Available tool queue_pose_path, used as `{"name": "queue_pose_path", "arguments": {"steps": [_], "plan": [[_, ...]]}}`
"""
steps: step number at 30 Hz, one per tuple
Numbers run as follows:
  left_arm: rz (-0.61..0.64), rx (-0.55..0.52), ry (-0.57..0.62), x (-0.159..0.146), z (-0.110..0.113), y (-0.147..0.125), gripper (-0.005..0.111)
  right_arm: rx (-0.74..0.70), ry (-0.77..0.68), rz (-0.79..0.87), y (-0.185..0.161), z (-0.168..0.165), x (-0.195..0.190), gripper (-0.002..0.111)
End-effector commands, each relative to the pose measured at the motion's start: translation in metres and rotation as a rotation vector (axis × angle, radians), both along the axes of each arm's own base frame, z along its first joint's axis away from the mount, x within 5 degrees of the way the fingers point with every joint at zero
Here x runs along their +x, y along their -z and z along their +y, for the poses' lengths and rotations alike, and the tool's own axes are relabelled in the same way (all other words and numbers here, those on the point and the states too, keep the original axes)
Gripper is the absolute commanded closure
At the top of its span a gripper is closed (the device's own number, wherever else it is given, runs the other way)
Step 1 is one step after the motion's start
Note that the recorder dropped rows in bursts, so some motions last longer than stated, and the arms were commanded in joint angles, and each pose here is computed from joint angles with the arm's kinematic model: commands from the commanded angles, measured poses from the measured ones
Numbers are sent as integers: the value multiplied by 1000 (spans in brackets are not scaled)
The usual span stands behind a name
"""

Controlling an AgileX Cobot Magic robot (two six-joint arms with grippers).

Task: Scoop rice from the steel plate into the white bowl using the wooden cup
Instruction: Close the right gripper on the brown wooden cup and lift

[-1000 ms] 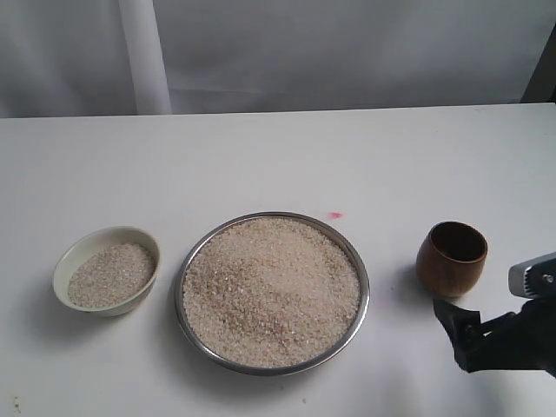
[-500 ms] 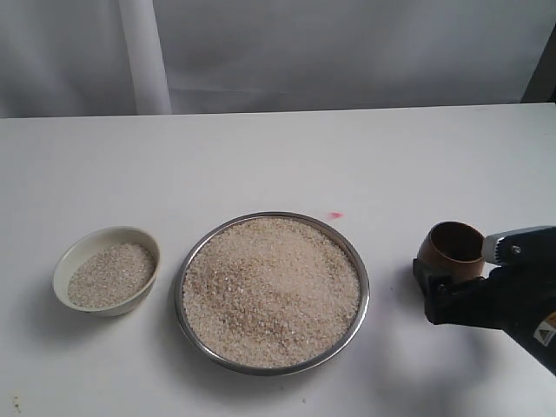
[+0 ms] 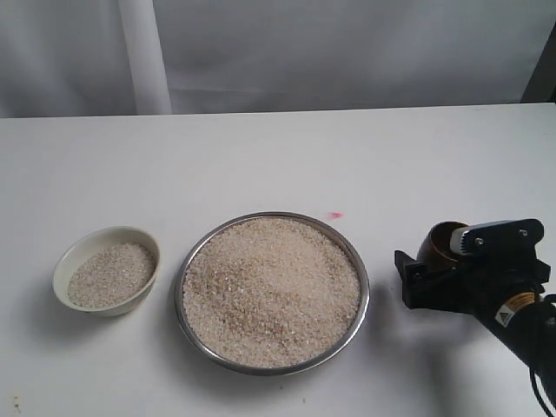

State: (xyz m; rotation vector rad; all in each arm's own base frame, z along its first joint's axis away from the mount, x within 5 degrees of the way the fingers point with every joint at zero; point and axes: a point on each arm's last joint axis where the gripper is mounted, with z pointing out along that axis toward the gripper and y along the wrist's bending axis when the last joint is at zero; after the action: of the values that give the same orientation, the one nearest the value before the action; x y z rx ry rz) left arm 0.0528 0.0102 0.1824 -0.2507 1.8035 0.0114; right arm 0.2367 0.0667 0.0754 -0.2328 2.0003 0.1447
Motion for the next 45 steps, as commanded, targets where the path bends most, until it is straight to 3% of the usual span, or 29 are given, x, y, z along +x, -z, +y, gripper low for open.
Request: {"name": "queue_pose_path", "arguments": {"steps": [1,28,31,45], "plan": [[-8,-7,8,0,-1,-1,107,14,10,-30,2,1,8,3],[-8,-7,8,0,-1,-1,107,17,33,-50,8,2,20,6],[-8,-7,8,0,-1,-1,107,16,33,-46,9,2,20,16],[-8,-7,8,0,-1,-1,107,0,9,-1,13,3,18,82]]}}
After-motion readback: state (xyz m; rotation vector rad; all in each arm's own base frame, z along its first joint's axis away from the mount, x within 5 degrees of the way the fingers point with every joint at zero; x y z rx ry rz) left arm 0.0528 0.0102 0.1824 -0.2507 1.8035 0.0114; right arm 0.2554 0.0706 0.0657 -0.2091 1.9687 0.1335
